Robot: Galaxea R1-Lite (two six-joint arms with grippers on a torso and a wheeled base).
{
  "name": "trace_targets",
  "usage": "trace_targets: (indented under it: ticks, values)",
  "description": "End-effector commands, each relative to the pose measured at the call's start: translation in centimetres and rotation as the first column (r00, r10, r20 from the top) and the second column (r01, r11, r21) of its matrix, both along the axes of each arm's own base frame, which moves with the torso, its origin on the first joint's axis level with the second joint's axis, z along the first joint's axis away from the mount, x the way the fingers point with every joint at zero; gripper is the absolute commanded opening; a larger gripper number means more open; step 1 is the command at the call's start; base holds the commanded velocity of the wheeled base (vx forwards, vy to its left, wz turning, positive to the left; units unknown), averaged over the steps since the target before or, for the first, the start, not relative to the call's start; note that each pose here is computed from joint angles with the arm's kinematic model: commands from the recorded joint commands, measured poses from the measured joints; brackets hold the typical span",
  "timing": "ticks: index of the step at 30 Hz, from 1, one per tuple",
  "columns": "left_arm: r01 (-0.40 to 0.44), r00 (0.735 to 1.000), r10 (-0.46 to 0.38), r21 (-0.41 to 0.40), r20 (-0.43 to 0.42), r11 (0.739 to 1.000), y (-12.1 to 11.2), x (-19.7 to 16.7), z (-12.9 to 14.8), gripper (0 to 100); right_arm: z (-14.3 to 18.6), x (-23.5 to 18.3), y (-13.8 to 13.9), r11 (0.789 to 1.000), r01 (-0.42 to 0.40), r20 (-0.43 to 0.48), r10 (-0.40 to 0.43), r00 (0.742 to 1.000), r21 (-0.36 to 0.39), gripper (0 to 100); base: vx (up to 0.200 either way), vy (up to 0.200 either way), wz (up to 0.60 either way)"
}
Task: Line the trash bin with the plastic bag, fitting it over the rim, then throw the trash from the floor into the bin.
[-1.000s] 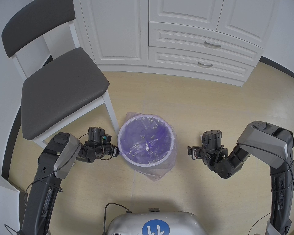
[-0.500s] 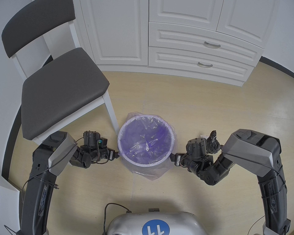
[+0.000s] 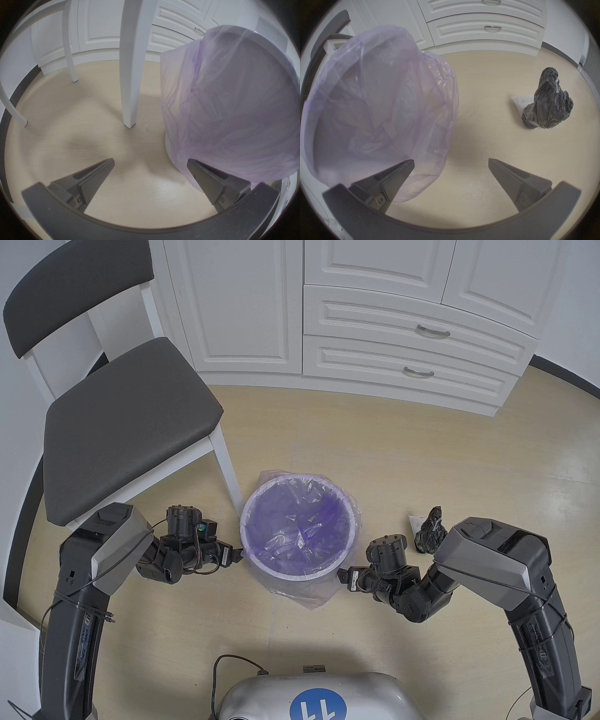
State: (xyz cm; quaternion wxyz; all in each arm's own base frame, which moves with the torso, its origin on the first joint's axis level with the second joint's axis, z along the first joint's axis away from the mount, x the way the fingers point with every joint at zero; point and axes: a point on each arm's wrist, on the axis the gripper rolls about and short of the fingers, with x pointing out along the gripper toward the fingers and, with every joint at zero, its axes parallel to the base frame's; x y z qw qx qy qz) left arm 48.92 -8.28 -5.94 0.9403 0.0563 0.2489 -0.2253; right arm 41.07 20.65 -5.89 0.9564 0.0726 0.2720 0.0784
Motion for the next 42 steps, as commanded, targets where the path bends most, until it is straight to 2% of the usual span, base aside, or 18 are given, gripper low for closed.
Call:
trace_targets:
  ticks: [1, 6, 12, 19, 20, 23, 31, 34, 36, 39, 40, 41, 42]
  values:
    - [0.002, 1.000, -0.002, 0.005, 0.000, 1.000, 0.1, -0.8, 1.4, 100, 0.1, -0.2, -0.2, 1.000, 0.008, -0.001, -0.008, 1.000, -0.006, 100, 0.000, 0.000, 0.00]
    - [0.003, 1.000, -0.003, 0.019, 0.003, 1.000, 0.5, -3.8, 4.1, 100, 3.7, -2.1, -1.3, 0.998, -0.018, 0.013, 0.019, 1.000, -0.053, 100, 0.000, 0.000, 0.00]
    - [0.040, 0.999, -0.039, 0.091, -0.015, 0.995, 1.6, -9.5, 6.8, 100, 7.1, -4.8, -4.0, 0.978, -0.068, 0.034, 0.076, 0.996, -0.197, 100, 0.000, 0.000, 0.00]
    - [0.062, 0.998, -0.063, 0.088, 0.008, 0.994, 1.8, -16.5, 9.1, 100, 10.8, -7.1, -5.6, 0.982, -0.049, 0.139, 0.075, 0.987, -0.185, 100, 0.000, 0.000, 0.00]
    - [0.064, 0.998, -0.065, 0.088, 0.009, 0.994, 1.8, -16.6, 9.1, 100, 10.8, -7.2, -5.6, 0.981, -0.049, 0.139, 0.076, 0.987, -0.186, 100, 0.000, 0.000, 0.00]
    - [0.077, 0.996, -0.080, 0.085, 0.034, 0.993, 2.1, -20.7, 9.8, 100, 12.4, -8.6, -6.9, 0.979, -0.040, 0.182, 0.077, 0.980, -0.200, 100, 0.000, 0.000, 0.00]
    - [0.076, 0.983, -0.086, 0.066, 0.164, 0.995, 3.1, -27.0, 11.8, 100, 16.4, -12.2, -10.2, 0.973, 0.006, 0.338, 0.075, 0.938, -0.231, 100, 0.000, 0.000, 0.00]
    - [0.084, 0.972, -0.094, 0.052, 0.217, 0.995, 3.4, -29.8, 12.9, 100, 18.6, -15.0, -11.7, 0.967, 0.032, 0.429, 0.082, 0.899, -0.251, 100, 0.000, 0.000, 0.00]
    - [0.082, 0.960, -0.087, 0.027, 0.267, 0.996, 3.4, -30.5, 14.3, 100, 19.4, -16.5, -12.5, 0.965, 0.043, 0.448, 0.080, 0.890, -0.258, 100, 0.000, 0.000, 0.00]
    - [0.057, 0.939, -0.032, -0.064, 0.342, 0.996, 3.8, -32.0, 16.7, 100, 19.8, -17.5, -13.5, 0.964, 0.069, 0.459, 0.058, 0.886, -0.256, 100, 0.000, 0.000, 0.00]
    - [0.060, 0.925, -0.020, -0.095, 0.379, 0.994, 3.9, -32.8, 17.7, 100, 20.3, -17.8, -14.1, 0.963, 0.093, 0.474, 0.039, 0.880, -0.252, 100, 0.000, 0.000, 0.00]
    - [0.061, 0.922, -0.018, -0.098, 0.387, 0.993, 3.9, -32.9, 17.9, 100, 20.3, -17.9, -14.3, 0.963, 0.098, 0.476, 0.035, 0.879, -0.252, 100, 0.000, 0.000, 0.00]
    - [0.064, 0.906, -0.011, -0.111, 0.424, 0.992, 4.1, -33.7, 18.7, 100, 21.0, -18.2, -14.7, 0.963, 0.119, 0.501, 0.018, 0.865, -0.241, 100, 0.000, 0.000, 0.00]
